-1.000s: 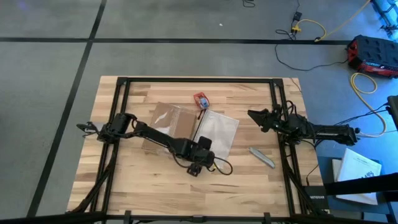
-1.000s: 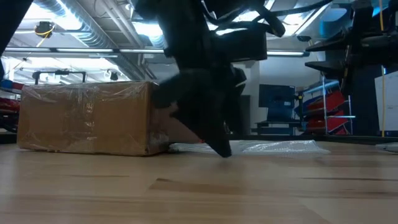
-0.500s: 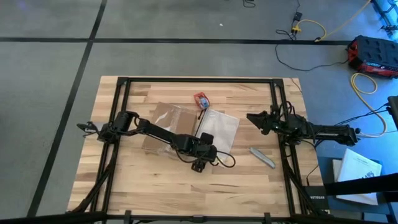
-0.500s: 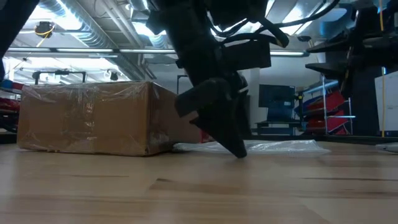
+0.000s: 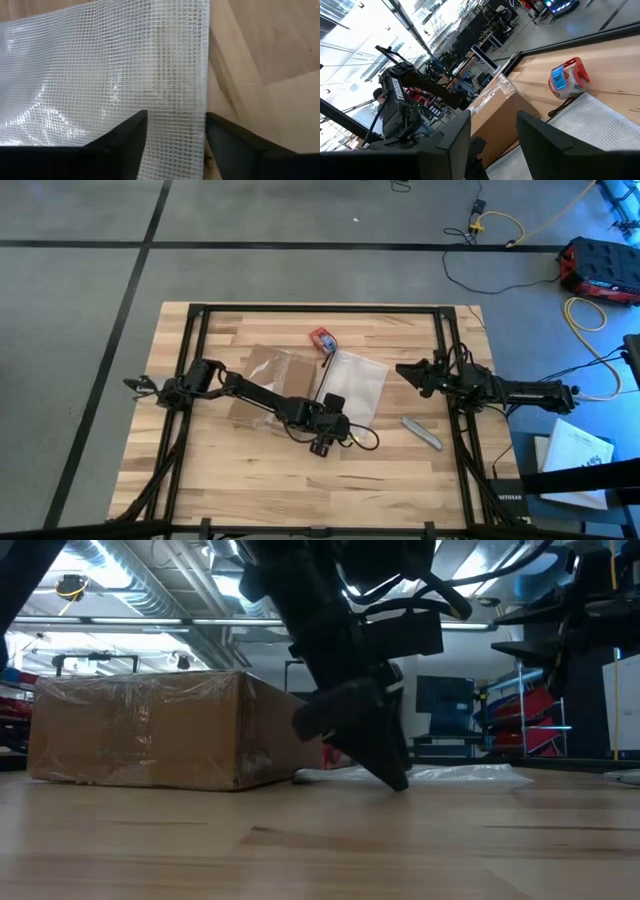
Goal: Unpack boxes
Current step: Move the transparent zip bag to the top right of the table
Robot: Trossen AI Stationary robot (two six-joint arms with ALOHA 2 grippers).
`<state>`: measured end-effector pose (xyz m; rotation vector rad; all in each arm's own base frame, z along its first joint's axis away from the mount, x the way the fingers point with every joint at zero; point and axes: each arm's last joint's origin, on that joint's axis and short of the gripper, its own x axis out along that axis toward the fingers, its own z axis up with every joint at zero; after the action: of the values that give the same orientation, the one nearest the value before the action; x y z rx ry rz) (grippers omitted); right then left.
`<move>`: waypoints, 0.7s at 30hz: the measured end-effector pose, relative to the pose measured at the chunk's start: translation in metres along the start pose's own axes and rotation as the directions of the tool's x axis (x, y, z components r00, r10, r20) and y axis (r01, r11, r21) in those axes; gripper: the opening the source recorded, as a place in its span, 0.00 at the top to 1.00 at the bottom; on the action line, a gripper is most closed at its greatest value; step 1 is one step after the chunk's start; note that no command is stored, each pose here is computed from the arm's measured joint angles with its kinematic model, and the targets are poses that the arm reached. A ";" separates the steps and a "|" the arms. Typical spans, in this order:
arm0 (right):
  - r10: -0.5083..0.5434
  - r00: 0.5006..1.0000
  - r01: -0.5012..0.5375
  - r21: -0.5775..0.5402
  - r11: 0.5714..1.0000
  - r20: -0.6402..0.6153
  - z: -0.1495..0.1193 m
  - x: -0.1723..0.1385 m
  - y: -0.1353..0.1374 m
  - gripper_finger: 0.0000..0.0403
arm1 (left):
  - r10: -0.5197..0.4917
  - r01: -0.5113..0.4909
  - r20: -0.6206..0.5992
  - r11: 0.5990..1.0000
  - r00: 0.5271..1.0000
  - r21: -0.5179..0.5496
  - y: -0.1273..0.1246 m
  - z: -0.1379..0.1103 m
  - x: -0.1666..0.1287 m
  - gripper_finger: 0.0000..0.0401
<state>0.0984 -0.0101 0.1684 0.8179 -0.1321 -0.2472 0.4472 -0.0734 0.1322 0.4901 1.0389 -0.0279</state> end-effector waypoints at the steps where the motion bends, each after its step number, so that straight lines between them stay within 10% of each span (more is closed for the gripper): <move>1: 0.000 1.000 0.000 -0.017 1.000 0.000 0.000 0.000 0.000 0.64 | 0.001 -0.001 -0.001 1.000 1.000 -0.001 0.001 0.000 0.000 0.62; 12: -0.003 1.000 0.003 -0.067 0.998 0.004 0.000 0.000 0.000 0.64 | -0.001 0.001 -0.016 1.000 1.000 0.000 0.004 -0.003 0.003 0.97; 21: 0.007 1.000 -0.005 -0.092 0.996 0.023 0.006 -0.001 0.005 0.64 | 0.017 -0.018 -0.022 1.000 1.000 -0.020 0.006 -0.003 0.001 1.00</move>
<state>0.0970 -0.0104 0.1762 0.7234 -0.1441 -0.2552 0.4466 -0.0668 0.1319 0.4824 1.0548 0.0032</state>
